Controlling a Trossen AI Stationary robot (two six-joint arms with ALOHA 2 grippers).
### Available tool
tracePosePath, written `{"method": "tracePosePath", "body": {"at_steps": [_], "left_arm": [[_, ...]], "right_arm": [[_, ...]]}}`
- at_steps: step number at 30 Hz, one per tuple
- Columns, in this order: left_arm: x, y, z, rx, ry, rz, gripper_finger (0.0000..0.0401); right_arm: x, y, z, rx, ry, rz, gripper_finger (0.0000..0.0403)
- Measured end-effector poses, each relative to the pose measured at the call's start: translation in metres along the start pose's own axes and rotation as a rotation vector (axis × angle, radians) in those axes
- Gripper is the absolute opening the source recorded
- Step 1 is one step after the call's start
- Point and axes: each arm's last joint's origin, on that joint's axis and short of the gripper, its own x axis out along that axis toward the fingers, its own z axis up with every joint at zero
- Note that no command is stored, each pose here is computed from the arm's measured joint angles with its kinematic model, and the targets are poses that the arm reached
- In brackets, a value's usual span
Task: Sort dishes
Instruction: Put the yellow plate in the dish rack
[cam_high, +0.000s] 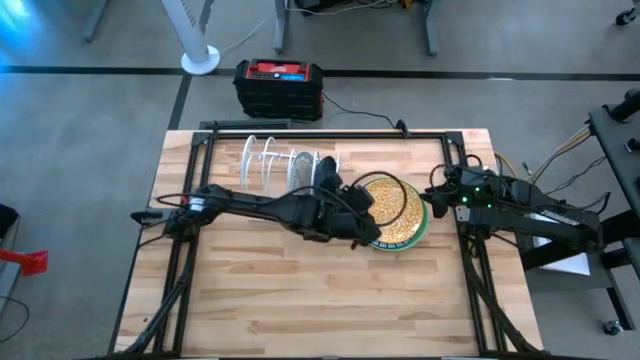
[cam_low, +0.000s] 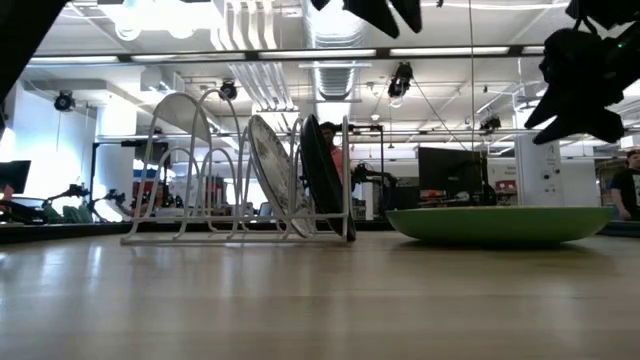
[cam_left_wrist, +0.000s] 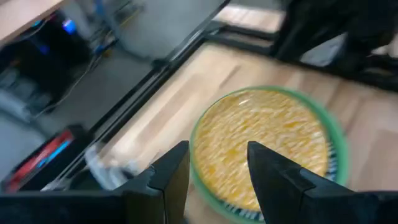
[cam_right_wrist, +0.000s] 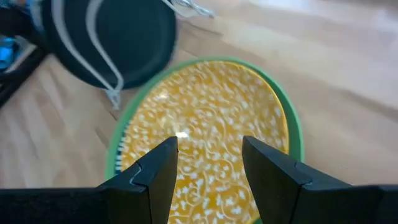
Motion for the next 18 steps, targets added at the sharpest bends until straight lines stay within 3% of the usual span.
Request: {"method": "tracePosePath", "body": {"at_steps": [10, 18], "left_arm": [[0.035, -0.032, -0.017, 0.057, 0.027, -0.149, 0.0091], [0.078, -0.057, -0.05, 0.096, 0.087, -0.152, 0.0006]], "right_arm": [[0.018, -0.011, -0.016, 0.104, 0.05, -0.077, 0.0172], [0.028, -0.017, -0.025, 0.169, 0.067, -0.11, 0.0172]]}}
